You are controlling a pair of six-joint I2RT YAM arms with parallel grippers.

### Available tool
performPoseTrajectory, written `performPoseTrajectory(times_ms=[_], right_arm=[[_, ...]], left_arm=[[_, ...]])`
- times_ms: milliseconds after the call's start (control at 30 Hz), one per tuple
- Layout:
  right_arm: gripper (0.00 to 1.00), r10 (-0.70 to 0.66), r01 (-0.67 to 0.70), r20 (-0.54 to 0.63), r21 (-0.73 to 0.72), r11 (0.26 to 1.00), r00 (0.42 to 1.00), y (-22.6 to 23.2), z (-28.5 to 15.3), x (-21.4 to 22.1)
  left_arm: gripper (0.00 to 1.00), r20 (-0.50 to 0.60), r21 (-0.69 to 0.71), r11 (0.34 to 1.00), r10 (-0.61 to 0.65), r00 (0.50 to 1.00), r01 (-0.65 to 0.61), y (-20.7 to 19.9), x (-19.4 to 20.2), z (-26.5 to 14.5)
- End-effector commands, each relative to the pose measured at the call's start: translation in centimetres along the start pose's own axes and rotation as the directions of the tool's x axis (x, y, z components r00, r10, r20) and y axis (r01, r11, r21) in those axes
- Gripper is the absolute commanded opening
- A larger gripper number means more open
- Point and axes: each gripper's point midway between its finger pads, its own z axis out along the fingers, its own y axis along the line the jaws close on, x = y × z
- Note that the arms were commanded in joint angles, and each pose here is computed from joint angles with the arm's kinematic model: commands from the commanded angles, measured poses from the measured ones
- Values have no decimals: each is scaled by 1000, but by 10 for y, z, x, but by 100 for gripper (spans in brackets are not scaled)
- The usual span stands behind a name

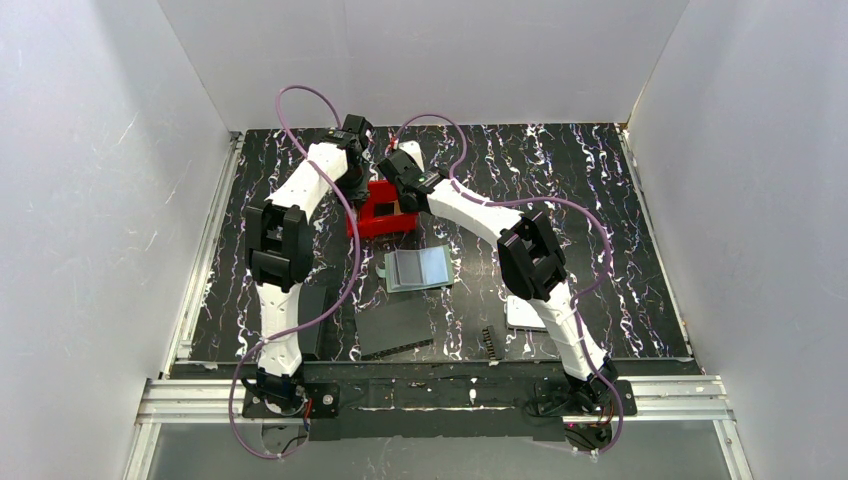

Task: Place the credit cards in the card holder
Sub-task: Pick up the credit card from the storage box.

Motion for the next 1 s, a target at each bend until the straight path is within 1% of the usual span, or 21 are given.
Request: performPoseTrajectory(times_ms=[0,100,267,467,533,567,667,800,967], right_arm=[[1,-63,64,-17,84,994,998,-25,3,-2],[1,-65,66,-18,75,995,998,-23,4,-1],[1,-71,73,-24,48,996,997,-18,5,0],[1,-74,75,-27,42,996,997,-17,5,0],[1,-75,76,-25,41,996,997,-17,5,0],[1,-76,77,-26,43,996,997,-17,5,0],[1,-77,78,-27,41,996,997,-16,5,1],[1,-77,78,-31,36,996,997,-16,6,1],[1,-76,77,-29,36,996,997,-16,6,1]], left_arm=[[6,16,-13,1000,-5,1000,5,12,-6,-13],[10,2,-7,1000,0,1000,0,10,-3,-5],[9,-26,-10,1000,4,1000,-4,11,4,3],[23,-24,10,1000,-10,1000,10,16,6,1],[29,-23,9,1000,-15,1000,15,19,6,1],[30,-25,6,1000,-16,1000,16,20,6,2],[30,-25,-11,1000,-16,1000,16,25,7,3],[18,-26,-18,1000,-14,1000,14,27,8,3],[10,-14,-23,1000,-17,1000,17,29,6,-2]])
